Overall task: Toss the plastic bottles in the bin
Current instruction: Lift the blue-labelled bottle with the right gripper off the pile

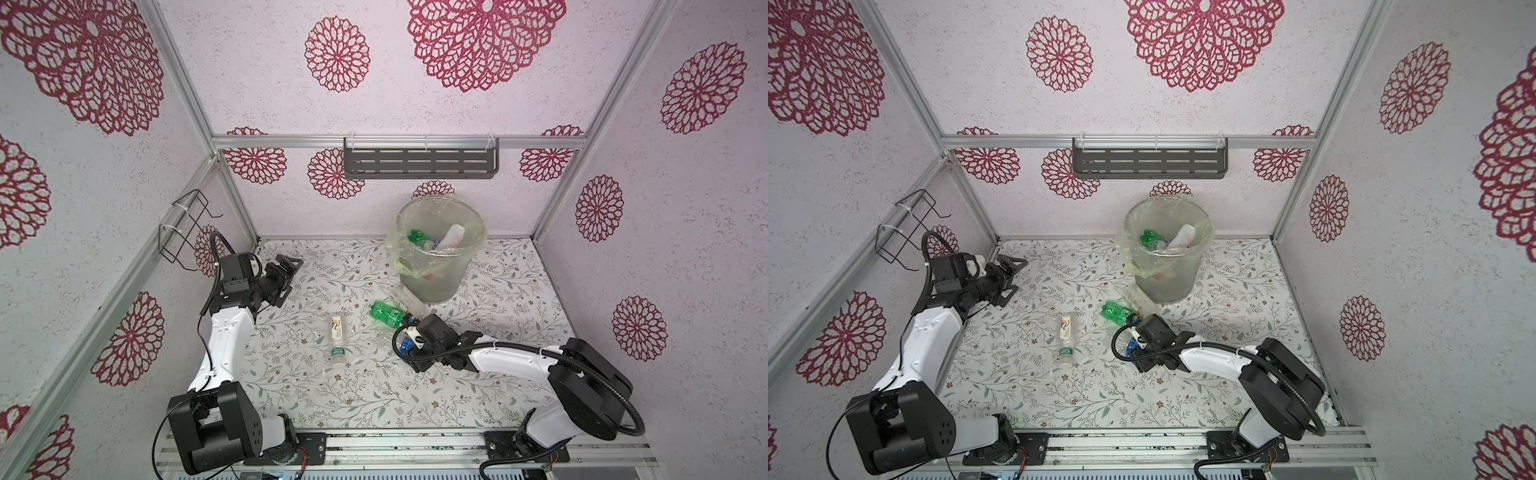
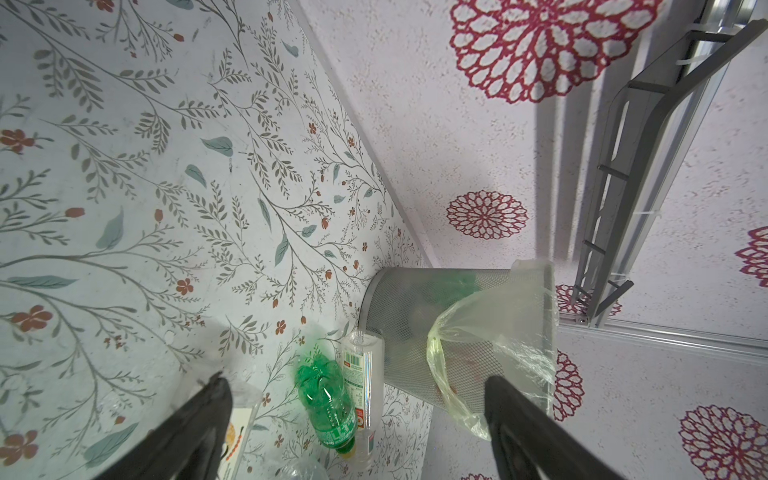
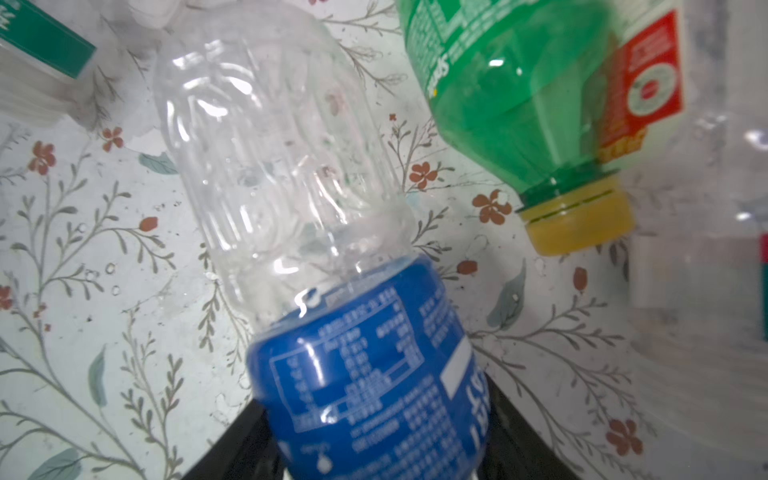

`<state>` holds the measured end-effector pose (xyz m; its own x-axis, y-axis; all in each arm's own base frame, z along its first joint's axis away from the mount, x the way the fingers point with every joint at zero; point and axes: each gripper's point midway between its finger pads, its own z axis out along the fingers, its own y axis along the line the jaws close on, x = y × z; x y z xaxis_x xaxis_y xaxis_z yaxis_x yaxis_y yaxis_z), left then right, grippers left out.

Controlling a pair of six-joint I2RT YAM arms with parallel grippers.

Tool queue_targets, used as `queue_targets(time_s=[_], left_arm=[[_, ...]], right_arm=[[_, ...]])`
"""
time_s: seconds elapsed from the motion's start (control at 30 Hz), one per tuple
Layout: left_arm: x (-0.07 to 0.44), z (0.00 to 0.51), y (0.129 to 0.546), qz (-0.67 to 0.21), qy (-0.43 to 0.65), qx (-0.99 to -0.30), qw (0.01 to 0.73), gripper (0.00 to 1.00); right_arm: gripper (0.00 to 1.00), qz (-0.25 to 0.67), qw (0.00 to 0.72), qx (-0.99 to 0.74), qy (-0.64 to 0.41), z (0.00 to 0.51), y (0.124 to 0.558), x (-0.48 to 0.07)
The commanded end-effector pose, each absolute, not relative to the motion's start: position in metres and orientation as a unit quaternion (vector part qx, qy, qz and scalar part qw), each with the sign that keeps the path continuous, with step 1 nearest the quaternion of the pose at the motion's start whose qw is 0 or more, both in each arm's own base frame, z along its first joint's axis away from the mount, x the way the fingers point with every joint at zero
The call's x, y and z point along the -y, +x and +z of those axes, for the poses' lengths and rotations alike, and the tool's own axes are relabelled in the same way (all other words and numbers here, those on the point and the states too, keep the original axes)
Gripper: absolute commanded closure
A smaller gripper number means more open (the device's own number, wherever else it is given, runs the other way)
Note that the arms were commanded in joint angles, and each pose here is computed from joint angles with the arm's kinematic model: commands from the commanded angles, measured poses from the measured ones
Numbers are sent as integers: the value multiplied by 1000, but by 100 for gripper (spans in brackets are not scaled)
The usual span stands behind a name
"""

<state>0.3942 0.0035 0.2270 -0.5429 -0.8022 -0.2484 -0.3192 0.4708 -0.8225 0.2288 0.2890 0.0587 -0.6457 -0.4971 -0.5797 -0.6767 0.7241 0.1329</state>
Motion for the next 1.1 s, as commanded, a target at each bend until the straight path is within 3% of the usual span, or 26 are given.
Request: queue_targets(time_s=[0.0,0.4,1.07], left_arm=[[-5,219,395,-375,-353,-795,320,3],[5,182,383,-370,-361,-807,285,3],[8,176,389,-373,-357,-809,281,3]], right_arm=[[43,207,301,-883,-294,89,232,-296],[44,240,348,-882,-207,130,236,-281],[45,265,431,-856,-102,227,242,-248]])
